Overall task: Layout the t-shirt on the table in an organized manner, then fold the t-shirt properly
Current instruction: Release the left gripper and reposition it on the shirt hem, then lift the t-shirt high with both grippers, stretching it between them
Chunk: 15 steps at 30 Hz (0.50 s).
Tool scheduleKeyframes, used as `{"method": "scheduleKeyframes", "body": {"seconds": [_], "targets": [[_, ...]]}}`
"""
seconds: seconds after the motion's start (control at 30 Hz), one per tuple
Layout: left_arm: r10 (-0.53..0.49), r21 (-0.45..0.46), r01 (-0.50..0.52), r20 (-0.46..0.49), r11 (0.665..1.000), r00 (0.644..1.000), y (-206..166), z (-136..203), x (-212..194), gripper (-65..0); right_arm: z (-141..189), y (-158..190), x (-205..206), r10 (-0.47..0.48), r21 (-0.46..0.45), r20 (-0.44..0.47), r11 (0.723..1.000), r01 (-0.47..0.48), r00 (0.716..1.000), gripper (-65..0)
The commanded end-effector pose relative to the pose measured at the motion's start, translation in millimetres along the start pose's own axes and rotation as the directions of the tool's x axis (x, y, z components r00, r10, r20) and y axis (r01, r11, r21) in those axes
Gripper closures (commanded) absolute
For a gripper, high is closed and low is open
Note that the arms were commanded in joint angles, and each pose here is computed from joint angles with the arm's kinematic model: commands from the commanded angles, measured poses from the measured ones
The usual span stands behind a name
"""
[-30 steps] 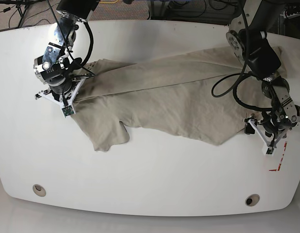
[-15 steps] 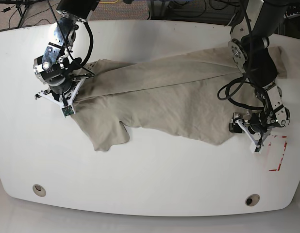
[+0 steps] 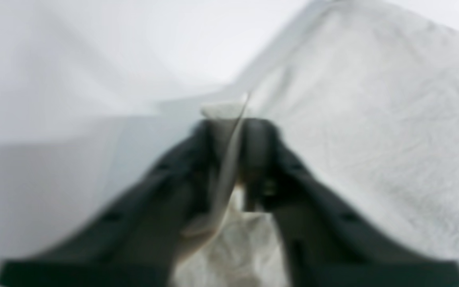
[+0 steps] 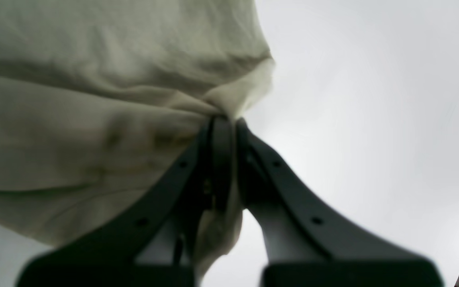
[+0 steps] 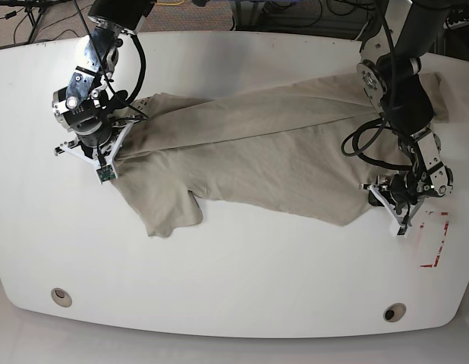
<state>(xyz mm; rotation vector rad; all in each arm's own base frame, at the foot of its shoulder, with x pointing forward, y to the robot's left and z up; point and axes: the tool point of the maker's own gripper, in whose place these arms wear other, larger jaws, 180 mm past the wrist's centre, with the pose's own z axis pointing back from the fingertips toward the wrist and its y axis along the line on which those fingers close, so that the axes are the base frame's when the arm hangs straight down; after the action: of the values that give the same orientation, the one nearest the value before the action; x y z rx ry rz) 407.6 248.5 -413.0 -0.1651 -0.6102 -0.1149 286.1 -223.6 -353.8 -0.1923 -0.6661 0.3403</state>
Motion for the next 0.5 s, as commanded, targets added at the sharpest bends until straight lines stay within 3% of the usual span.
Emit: {"method": "scheduleKeyframes", "body": {"seconds": [0.0, 0.13, 0.33, 0.47], "targets": [[-0.013, 0.019, 0.013, 0.045, 1.0, 0.999, 6, 8, 21, 0.0, 4, -7, 13, 0.003, -0.021, 0.042, 1.0, -0.002, 0.999, -0.2], [-0.015, 0.04, 0.012, 0.079, 0.999, 0.997, 12, 16, 30, 0.0, 4, -7, 13, 0.003, -0.021, 0.042, 1.0, -0.002, 0.999, -0.2], [-0.064, 0.135, 0.042, 0.156, 0.99, 0.986, 28, 45, 48, 0.0, 5, -8, 15, 0.004, -0.025, 0.048, 1.0, -0.003, 0.999, -0.2], [-0.102, 0.205, 0.068, 0.157, 0.976, 0.982, 37, 69, 57, 0.0, 6, -14, 23, 0.004, -0.04, 0.065, 0.999, -0.002, 0.998, -0.2]]}}
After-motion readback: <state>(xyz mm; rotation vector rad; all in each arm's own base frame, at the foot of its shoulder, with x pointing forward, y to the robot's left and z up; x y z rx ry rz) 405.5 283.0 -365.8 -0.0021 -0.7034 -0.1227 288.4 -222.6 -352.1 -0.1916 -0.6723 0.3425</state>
